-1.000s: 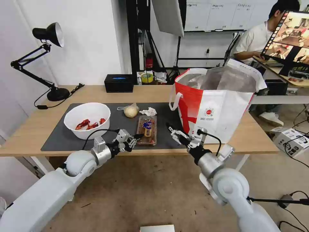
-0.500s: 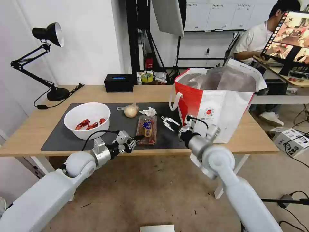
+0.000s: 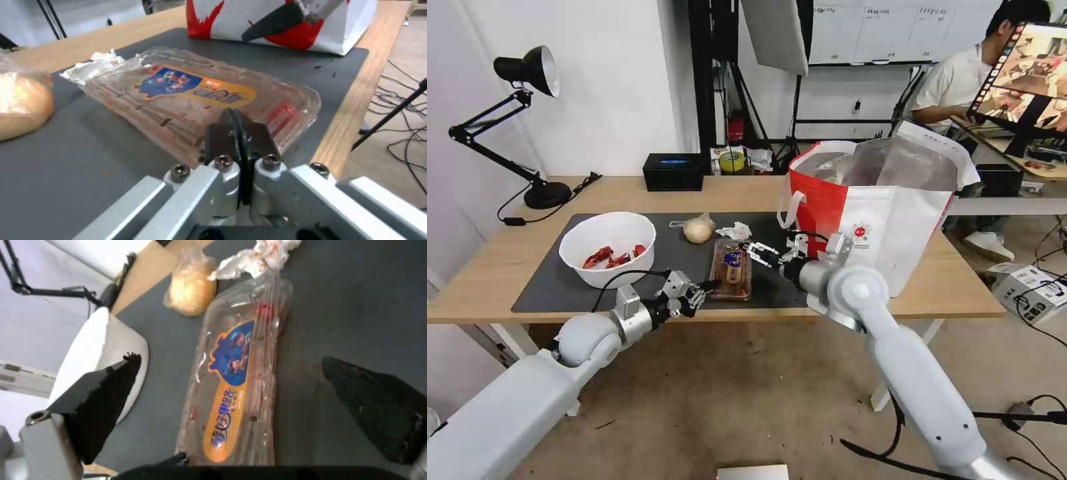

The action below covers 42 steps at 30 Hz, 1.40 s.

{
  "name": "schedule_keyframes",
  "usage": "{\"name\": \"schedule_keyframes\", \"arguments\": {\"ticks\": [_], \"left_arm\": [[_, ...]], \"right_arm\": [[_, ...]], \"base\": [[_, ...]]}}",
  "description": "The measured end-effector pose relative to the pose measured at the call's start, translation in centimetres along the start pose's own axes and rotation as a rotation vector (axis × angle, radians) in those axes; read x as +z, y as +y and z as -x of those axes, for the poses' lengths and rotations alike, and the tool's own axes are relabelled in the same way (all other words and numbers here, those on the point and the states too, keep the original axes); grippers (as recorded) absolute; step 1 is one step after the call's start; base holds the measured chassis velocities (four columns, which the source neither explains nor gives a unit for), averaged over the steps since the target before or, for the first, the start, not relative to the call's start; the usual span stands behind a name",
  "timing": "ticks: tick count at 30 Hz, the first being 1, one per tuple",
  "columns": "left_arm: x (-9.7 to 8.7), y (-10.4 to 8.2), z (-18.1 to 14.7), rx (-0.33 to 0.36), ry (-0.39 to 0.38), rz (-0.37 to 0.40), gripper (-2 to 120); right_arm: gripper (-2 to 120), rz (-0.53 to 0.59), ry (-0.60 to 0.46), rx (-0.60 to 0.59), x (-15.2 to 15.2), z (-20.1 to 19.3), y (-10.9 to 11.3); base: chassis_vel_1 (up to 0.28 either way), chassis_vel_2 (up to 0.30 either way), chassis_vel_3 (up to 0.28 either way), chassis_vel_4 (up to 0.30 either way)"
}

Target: Pick up the trash from the table and place it into the takeout bag.

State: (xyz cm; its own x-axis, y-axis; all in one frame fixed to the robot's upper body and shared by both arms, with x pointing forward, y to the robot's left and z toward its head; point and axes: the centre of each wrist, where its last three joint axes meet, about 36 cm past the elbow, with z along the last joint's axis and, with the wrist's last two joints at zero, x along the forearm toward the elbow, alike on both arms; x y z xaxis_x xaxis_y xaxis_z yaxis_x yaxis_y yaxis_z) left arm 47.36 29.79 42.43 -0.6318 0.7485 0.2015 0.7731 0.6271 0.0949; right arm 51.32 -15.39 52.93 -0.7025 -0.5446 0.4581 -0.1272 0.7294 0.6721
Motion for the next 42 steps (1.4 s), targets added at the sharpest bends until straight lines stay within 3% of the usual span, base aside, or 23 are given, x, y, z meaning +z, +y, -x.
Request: {"name": "schedule_keyframes", "arguments": {"ticks": [9,24,42], "left_arm": [[0.2,-0.1,0.1,-0.001,0.001,0.007,0],[0.4,-0.2,0.2,0.0,-0.006,0.005,0],[0.2,-0.2,0.4,0.001,-0.02,0.007,0]], "right_arm": [[100,-0.003,0.052,0.032,-1.0,1.6,0.7],[100,0.004,0.128,0.046,0.0,4.5,1.1],[100,-0.005,0.162,0.032,-0.3,6.7,1.7]], "base": [[0.0,0.0,0.0,0.0],[0.0,0.0,0.0,0.0],[0.0,0.0,0.0,0.0]]}}
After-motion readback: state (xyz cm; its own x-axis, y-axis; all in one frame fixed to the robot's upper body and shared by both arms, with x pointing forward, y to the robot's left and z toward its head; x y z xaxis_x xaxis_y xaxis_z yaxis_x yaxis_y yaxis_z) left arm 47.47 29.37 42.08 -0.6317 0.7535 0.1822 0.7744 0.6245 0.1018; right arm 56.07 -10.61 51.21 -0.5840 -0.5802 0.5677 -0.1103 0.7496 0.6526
